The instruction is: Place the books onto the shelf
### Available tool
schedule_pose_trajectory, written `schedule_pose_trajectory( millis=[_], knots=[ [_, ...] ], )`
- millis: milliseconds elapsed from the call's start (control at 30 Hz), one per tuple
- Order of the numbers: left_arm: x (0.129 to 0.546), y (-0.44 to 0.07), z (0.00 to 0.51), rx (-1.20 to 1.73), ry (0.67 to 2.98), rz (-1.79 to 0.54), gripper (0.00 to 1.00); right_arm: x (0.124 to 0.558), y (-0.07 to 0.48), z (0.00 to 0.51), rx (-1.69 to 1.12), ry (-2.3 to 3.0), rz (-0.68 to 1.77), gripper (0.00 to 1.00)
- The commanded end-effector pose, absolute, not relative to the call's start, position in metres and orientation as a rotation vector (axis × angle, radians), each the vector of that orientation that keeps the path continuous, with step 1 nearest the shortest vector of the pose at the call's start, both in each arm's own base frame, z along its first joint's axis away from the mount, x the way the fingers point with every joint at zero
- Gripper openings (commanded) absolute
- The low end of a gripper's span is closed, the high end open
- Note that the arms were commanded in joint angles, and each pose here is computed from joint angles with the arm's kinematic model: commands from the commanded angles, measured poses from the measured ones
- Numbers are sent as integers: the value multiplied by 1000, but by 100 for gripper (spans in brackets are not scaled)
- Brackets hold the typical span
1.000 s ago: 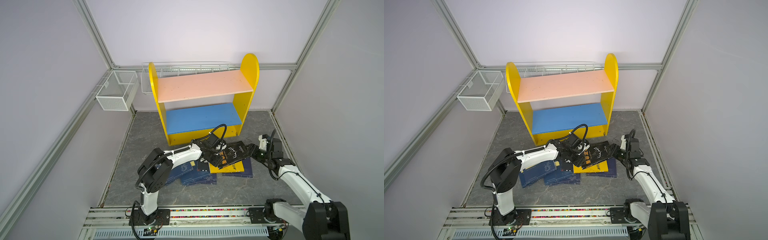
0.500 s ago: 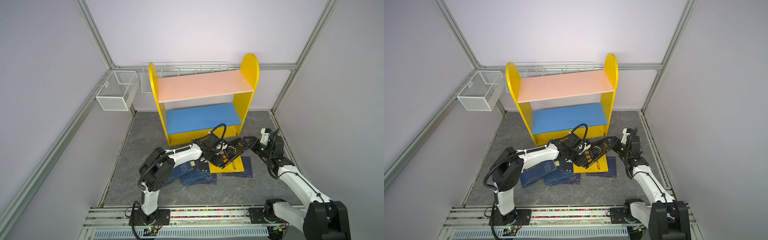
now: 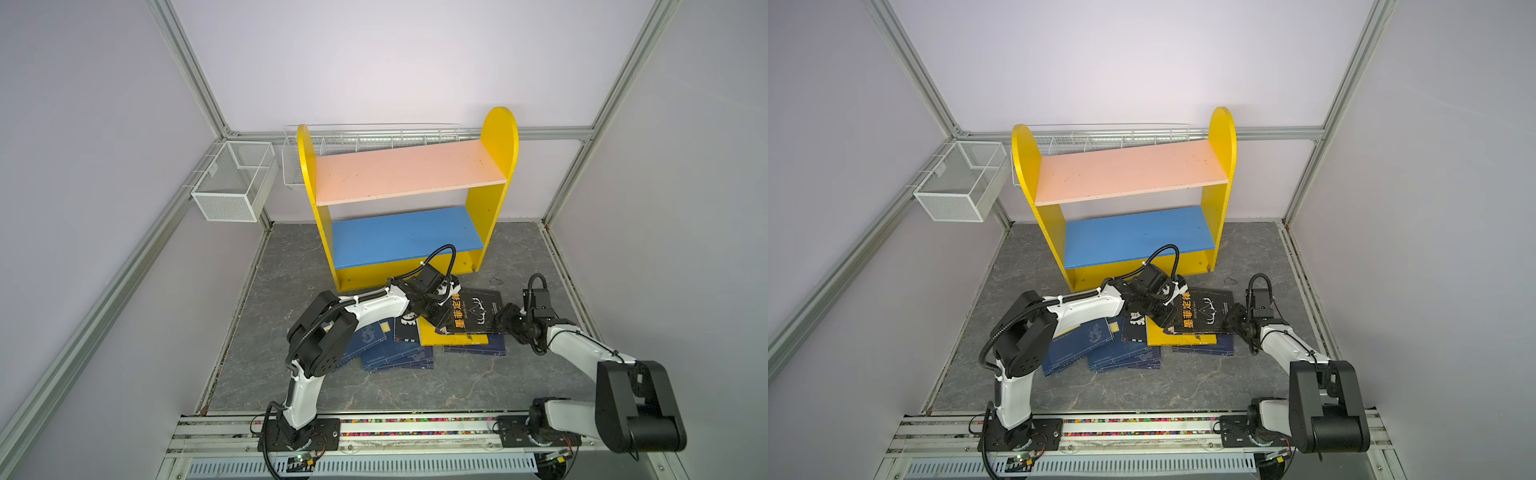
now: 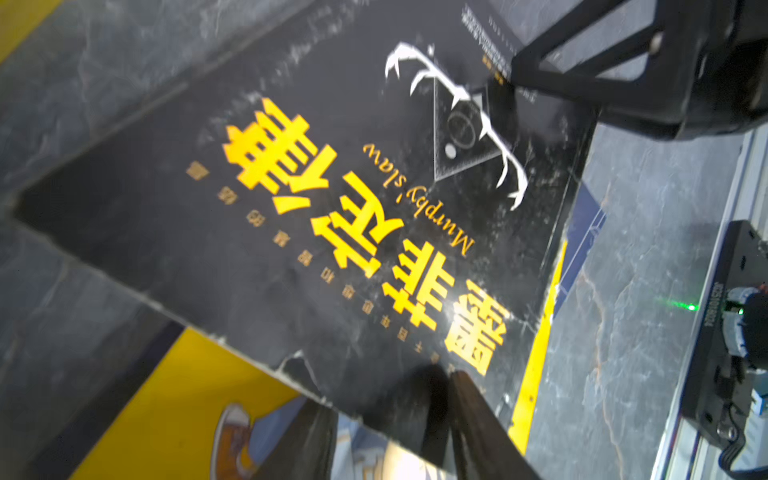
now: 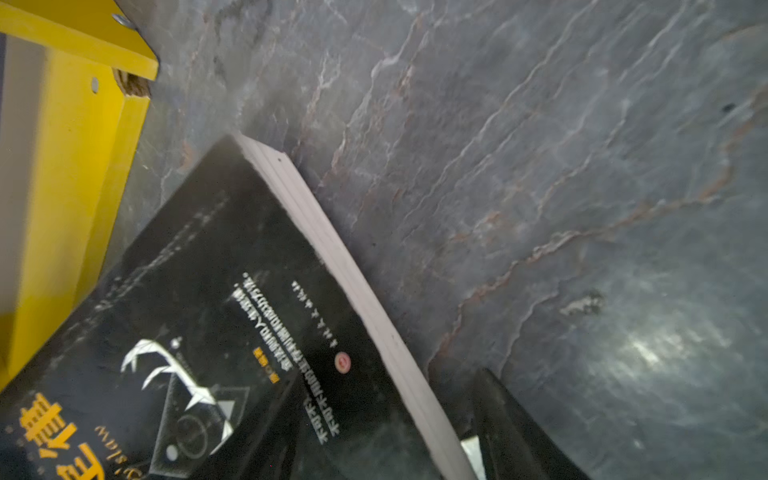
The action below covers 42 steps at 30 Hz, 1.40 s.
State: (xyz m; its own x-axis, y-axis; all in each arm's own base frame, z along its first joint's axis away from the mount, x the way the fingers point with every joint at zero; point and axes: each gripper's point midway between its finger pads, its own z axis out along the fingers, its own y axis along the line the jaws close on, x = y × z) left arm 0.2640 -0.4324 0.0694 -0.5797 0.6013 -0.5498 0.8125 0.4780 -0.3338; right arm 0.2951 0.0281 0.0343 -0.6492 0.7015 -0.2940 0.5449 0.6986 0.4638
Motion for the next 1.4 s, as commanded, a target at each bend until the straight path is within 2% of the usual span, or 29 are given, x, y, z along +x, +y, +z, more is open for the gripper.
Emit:
schedule_pose_trajectory(
  millis=[0, 100, 300, 567, 700, 1033, 1100, 1267, 1367],
  knots=[
    [237, -444, 41, 1271, 2406, -886, 44, 267, 41, 28, 985, 2552, 562, 79],
    [237, -444, 40, 1269, 2411, -887, 44, 256, 32, 38, 963, 2554, 535, 85],
    [238, -444, 37, 1269, 2415, -880, 43, 219, 20, 45, 988, 2603, 485, 88],
    [238, -444, 35, 1271, 2422, -874, 42, 191, 42, 19, 1222, 2605, 809, 88],
    [238, -444, 35, 1272, 2424, -869, 41, 197, 43, 8, 1316, 2518, 900, 87],
    [232, -445, 33, 1351, 2440, -810, 41, 243, 19, 29, 1182, 2387, 801, 85],
    [241, -439, 48, 1341, 2413, -758, 41, 244, 16, 30, 1156, 2414, 763, 85],
    [290, -439, 135, 1120, 2228, -781, 43, 241, 15, 20, 1129, 2473, 734, 85],
    [317, -453, 156, 1042, 2159, -761, 46, 244, 18, 15, 1130, 2474, 764, 85]
  ],
)
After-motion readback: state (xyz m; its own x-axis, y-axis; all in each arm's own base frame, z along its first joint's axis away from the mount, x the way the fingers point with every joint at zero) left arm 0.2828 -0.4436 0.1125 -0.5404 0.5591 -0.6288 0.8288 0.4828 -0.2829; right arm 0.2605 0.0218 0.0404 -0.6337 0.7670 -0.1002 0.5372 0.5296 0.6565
